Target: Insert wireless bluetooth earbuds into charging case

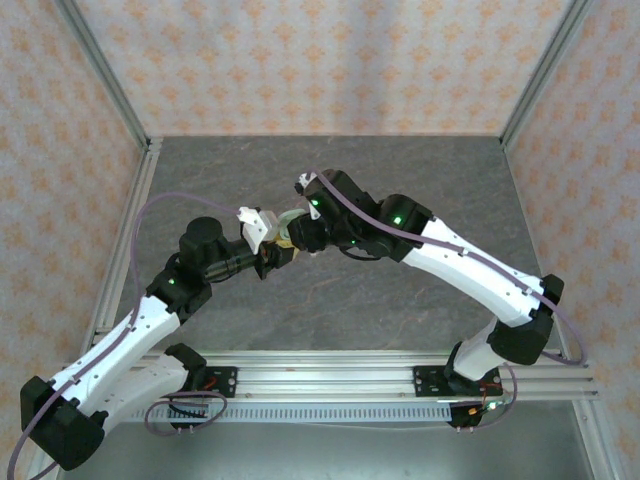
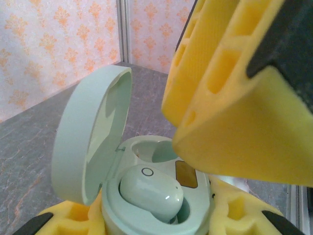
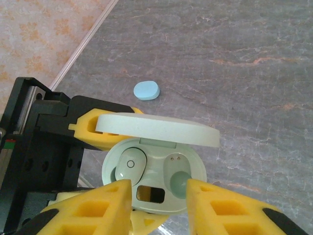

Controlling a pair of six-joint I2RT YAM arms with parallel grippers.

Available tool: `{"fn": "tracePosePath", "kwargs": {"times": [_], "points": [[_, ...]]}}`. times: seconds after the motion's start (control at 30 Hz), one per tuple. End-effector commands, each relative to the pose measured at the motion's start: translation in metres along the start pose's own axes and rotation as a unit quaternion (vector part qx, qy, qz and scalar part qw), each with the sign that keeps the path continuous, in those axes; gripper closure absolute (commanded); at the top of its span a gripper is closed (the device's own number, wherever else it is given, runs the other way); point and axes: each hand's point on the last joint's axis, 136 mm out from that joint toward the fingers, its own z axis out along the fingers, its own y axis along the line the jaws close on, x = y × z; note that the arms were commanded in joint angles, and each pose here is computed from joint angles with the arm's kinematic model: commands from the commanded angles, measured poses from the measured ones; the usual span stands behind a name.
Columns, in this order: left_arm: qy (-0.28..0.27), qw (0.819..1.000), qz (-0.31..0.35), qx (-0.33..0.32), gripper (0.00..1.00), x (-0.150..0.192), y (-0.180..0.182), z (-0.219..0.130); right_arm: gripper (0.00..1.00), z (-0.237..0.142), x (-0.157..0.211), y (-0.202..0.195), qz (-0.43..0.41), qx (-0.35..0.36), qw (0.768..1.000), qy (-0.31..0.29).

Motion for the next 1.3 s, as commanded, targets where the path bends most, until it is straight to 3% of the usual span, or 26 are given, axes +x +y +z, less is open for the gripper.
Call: {"fn": "tracePosePath", "kwargs": {"times": [0.0, 0.27, 0.67, 0.87, 0.97, 1.1, 1.27], "points": [[-0.035, 0.999, 0.016, 0.009, 0.92, -0.025, -0.007, -0.006, 0.65, -0.005, 0.003, 0.004, 0.010, -0.012, 1.000, -0.001], [-0.032, 0.999, 0.018, 0.003, 0.92, -0.021, -0.006, -0.007, 0.65, -0.004, 0.002, -0.017, 0.039, 0.025, 0.999, -0.001], [-0.020, 0.999, 0.022, -0.016, 0.92, -0.010, 0.000, -0.008, 0.65, -0.033, 0.014, -0.071, 0.166, 0.040, 0.984, -0.057], [-0.019, 1.000, 0.017, -0.016, 0.92, -0.007, -0.002, -0.012, 0.66, -0.006, 0.051, -0.092, 0.145, 0.077, 0.986, -0.002], [-0.019, 0.999, 0.017, -0.022, 0.92, -0.005, -0.003, -0.017, 0.71, 0.011, 0.073, -0.102, 0.121, 0.097, 0.987, 0.033], [-0.015, 0.999, 0.024, -0.038, 0.92, -0.004, -0.002, -0.025, 0.75, 0.030, 0.106, -0.103, 0.047, 0.147, 0.985, 0.070], [-0.020, 0.998, 0.030, -0.060, 0.92, -0.005, -0.002, -0.041, 0.76, 0.071, 0.148, -0.097, 0.051, 0.135, 0.984, 0.108]]}}
